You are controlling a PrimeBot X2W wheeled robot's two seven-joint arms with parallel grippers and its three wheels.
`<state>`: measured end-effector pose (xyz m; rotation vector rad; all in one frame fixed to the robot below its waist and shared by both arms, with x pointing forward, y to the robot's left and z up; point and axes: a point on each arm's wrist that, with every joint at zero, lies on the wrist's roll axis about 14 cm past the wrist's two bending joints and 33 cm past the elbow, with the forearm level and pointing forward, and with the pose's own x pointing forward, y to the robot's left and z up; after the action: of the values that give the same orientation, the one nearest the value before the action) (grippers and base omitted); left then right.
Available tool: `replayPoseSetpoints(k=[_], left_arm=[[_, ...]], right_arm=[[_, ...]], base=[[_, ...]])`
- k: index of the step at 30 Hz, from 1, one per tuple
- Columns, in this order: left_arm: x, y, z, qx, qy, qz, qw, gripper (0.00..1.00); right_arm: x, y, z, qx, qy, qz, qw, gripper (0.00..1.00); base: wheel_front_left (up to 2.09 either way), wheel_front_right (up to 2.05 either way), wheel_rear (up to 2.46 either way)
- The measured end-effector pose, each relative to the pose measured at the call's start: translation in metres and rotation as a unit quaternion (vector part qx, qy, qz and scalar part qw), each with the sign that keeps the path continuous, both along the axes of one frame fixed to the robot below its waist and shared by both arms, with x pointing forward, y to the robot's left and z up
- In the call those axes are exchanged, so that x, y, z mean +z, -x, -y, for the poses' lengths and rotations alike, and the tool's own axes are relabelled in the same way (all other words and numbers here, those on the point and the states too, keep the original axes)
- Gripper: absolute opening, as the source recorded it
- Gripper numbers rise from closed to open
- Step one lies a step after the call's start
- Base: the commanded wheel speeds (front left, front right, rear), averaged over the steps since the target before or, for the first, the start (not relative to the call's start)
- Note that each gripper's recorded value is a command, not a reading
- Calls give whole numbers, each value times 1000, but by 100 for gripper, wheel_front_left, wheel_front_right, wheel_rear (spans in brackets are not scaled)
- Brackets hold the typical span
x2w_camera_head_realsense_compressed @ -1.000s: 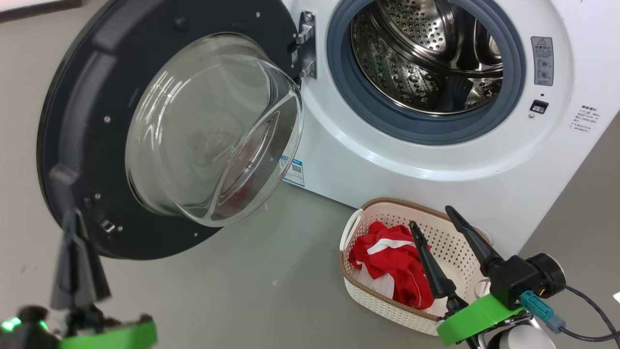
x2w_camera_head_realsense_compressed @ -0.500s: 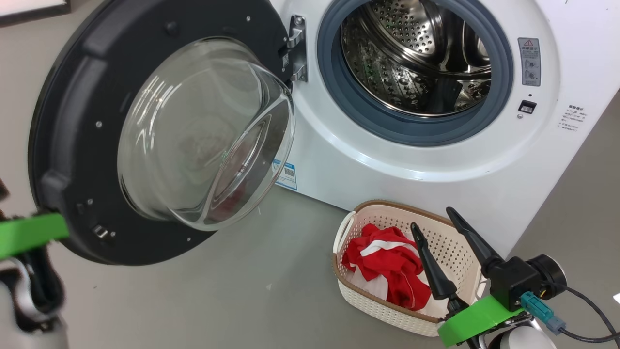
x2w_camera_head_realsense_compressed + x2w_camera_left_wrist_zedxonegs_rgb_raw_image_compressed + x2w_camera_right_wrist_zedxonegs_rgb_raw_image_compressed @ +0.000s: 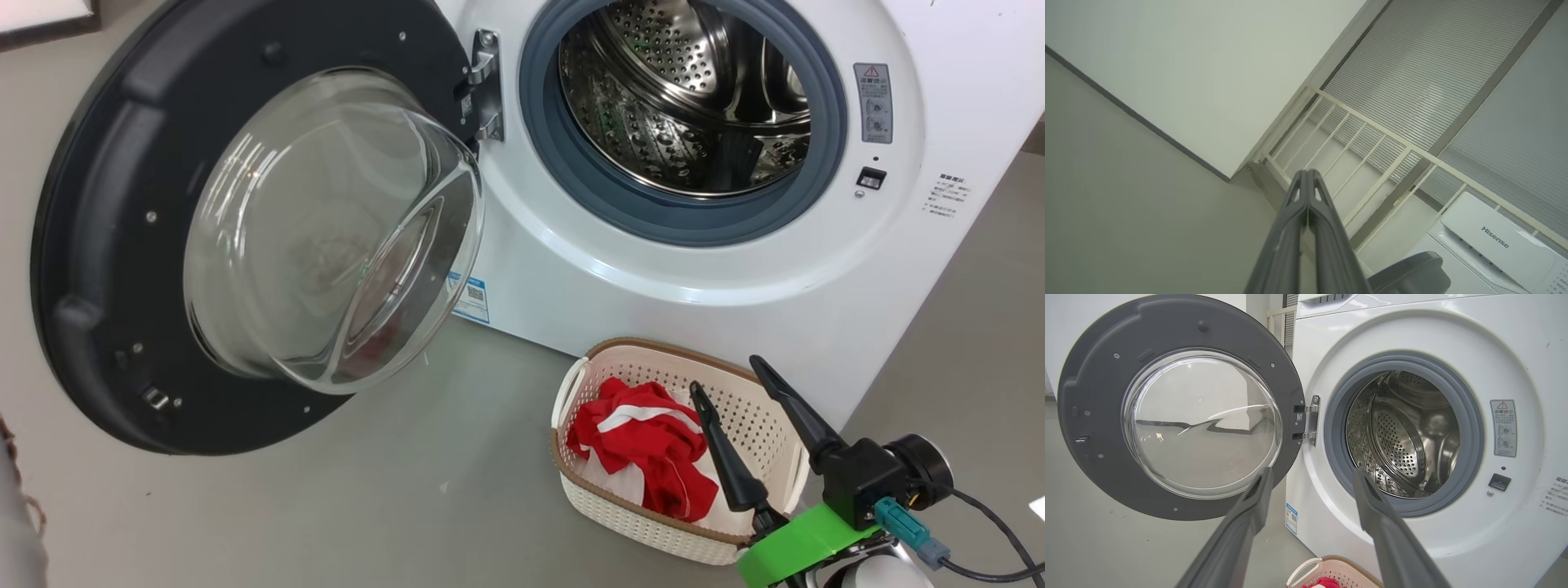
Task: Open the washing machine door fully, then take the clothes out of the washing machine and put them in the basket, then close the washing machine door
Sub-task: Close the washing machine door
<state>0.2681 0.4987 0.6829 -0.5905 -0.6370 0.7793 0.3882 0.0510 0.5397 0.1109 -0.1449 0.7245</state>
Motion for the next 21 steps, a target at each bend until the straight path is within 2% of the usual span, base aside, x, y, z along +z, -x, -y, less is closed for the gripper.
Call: replayPoseSetpoints(k=[3, 5, 10, 15, 21], left_arm=[[-19, -9, -8, -24, 88, 23, 996, 0], [-30, -18, -7, -52, 149, 38, 987, 0], [-63, -39, 6, -128, 250, 9, 960, 0], [-79, -51, 20, -182, 287, -28, 940, 0], [-88, -58, 33, -229, 335, -19, 914, 0]], right_arm=[[-2, 1, 3, -3, 1, -2, 1000, 100], [-4, 3, 5, -5, 4, -5, 1000, 100], [-3, 6, 6, -5, 5, -4, 1000, 100], [-4, 6, 11, -11, 5, -4, 1000, 100], [-9, 8, 12, -11, 8, -11, 1000, 100]], base=[[0, 0, 0], [0, 0, 0], [0, 0, 0], [0, 0, 0], [0, 0, 0]])
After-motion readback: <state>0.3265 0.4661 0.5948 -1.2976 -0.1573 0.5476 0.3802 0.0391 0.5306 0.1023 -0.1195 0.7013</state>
